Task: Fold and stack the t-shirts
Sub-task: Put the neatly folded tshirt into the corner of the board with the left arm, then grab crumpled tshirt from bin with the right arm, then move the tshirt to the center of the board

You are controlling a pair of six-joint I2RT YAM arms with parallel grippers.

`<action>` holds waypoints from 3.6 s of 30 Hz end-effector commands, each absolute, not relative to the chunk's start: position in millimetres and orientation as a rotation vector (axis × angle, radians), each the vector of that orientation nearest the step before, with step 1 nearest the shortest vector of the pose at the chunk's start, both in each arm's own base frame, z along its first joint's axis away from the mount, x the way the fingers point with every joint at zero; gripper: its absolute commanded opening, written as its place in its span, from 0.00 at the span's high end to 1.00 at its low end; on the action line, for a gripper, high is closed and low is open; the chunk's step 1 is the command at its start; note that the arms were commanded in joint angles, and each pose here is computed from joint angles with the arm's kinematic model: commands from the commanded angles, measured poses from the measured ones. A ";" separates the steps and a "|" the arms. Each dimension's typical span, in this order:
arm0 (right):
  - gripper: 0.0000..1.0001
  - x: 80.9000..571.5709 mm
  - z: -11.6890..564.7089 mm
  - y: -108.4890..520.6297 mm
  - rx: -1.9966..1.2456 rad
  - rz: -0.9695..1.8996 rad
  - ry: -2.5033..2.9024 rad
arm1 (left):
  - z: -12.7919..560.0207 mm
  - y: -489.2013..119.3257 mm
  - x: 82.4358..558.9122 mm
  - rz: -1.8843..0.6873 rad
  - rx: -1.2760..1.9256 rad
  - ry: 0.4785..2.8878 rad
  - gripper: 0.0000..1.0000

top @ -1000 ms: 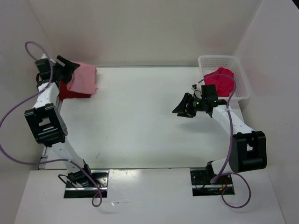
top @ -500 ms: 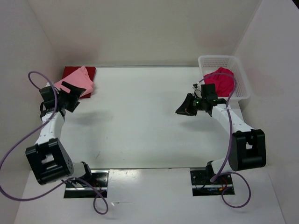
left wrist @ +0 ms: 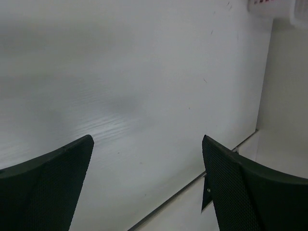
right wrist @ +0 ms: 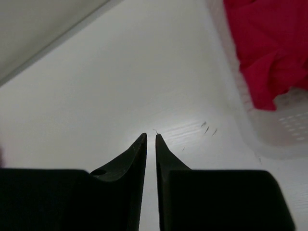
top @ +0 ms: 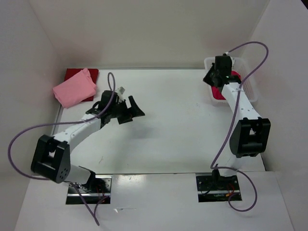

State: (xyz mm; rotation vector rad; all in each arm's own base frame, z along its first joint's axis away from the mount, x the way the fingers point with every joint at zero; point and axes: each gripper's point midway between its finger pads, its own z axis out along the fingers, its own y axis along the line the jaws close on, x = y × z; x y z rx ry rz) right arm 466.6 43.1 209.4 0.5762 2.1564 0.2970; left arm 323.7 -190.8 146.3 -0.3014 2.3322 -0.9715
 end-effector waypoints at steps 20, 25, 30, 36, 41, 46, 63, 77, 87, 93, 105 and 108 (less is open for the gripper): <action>0.40 539.2 107.6 -100.2 1.007 0.093 2.232 | 132.2 -334.2 257.2 -1.524 0.245 2.538 0.00; 0.40 535.3 93.5 -90.3 1.026 0.153 2.256 | 124.2 -318.9 266.5 -1.589 0.147 2.532 0.00; 0.63 538.4 82.0 -82.1 1.029 0.212 2.278 | 124.8 -318.9 269.7 -1.568 0.162 2.522 0.16; 1.00 546.9 148.2 -85.8 0.963 0.234 2.128 | 122.6 -311.6 276.3 -1.493 0.100 2.537 0.39; 1.00 532.0 269.3 -80.2 0.844 0.299 1.891 | 133.5 -307.4 286.0 -1.445 0.087 2.501 0.39; 1.00 488.3 404.2 -46.6 0.645 0.455 1.658 | 138.2 -294.0 303.5 -1.390 0.016 2.485 0.36; 1.00 259.1 686.3 150.5 -0.204 1.150 1.127 | 190.7 -133.3 386.5 -1.175 -0.432 2.215 0.27; 1.00 518.9 337.3 213.6 0.224 1.079 1.996 | 196.0 -123.4 354.8 -0.902 -0.255 2.213 0.32; 0.43 501.1 376.3 300.9 -0.074 1.130 2.031 | 189.8 -259.8 327.3 -0.903 0.159 2.310 0.34; 0.51 474.3 348.6 191.1 0.217 0.899 1.998 | 170.1 -331.3 340.1 -0.814 0.318 2.340 0.33; 0.71 363.3 259.6 26.3 0.686 0.667 2.015 | 74.7 -410.5 383.5 -0.548 0.624 2.472 0.26; 0.61 346.5 231.0 38.7 0.707 0.779 2.060 | 64.6 -414.0 399.2 -0.425 0.664 2.447 0.23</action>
